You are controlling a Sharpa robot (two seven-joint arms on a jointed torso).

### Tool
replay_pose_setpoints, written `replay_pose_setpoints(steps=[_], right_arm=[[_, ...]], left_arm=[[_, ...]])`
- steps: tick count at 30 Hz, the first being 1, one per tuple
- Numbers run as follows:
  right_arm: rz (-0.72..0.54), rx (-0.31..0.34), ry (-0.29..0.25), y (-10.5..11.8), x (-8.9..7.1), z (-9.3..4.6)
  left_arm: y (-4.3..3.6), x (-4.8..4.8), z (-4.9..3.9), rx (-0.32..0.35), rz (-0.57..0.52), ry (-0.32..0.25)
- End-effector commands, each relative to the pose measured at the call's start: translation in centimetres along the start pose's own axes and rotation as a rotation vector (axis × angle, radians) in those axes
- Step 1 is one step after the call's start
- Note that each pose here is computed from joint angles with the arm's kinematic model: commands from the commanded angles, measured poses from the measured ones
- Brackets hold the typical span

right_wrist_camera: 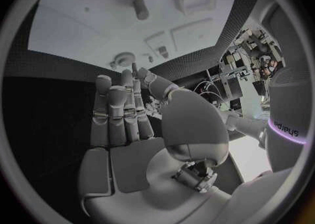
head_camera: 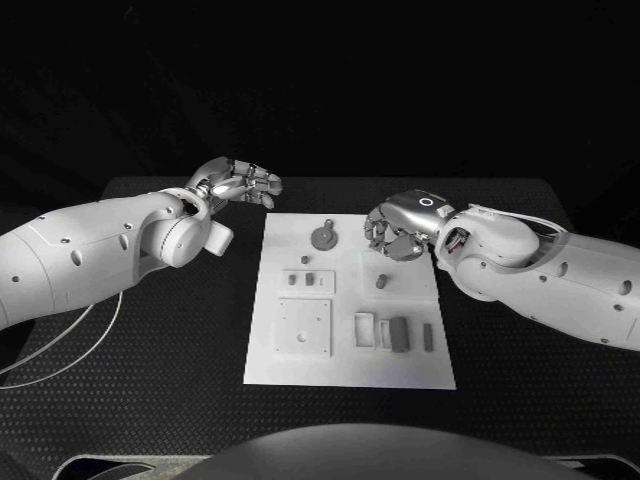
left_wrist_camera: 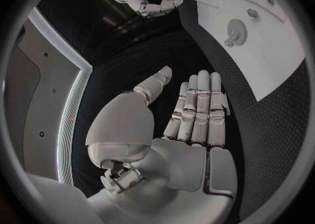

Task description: Assemble the parts on the task board

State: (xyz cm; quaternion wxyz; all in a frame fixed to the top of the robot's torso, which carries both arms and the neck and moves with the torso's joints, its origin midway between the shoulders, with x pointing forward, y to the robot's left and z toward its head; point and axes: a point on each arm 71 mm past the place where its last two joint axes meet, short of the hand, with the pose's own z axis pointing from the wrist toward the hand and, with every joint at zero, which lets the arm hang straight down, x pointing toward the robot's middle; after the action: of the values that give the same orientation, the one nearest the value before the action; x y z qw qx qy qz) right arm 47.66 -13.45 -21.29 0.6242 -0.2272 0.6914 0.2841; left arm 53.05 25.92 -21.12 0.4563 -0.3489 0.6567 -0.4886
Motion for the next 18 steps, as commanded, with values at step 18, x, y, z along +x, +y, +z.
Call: replay_pose_setpoints(steps=[18], right_arm=[[0.017,-0.220,0.147,8.6,6.6,1.6]], left_arm=[[-1.23,0.48,0.86,0.031,-0.001,-0.008]])
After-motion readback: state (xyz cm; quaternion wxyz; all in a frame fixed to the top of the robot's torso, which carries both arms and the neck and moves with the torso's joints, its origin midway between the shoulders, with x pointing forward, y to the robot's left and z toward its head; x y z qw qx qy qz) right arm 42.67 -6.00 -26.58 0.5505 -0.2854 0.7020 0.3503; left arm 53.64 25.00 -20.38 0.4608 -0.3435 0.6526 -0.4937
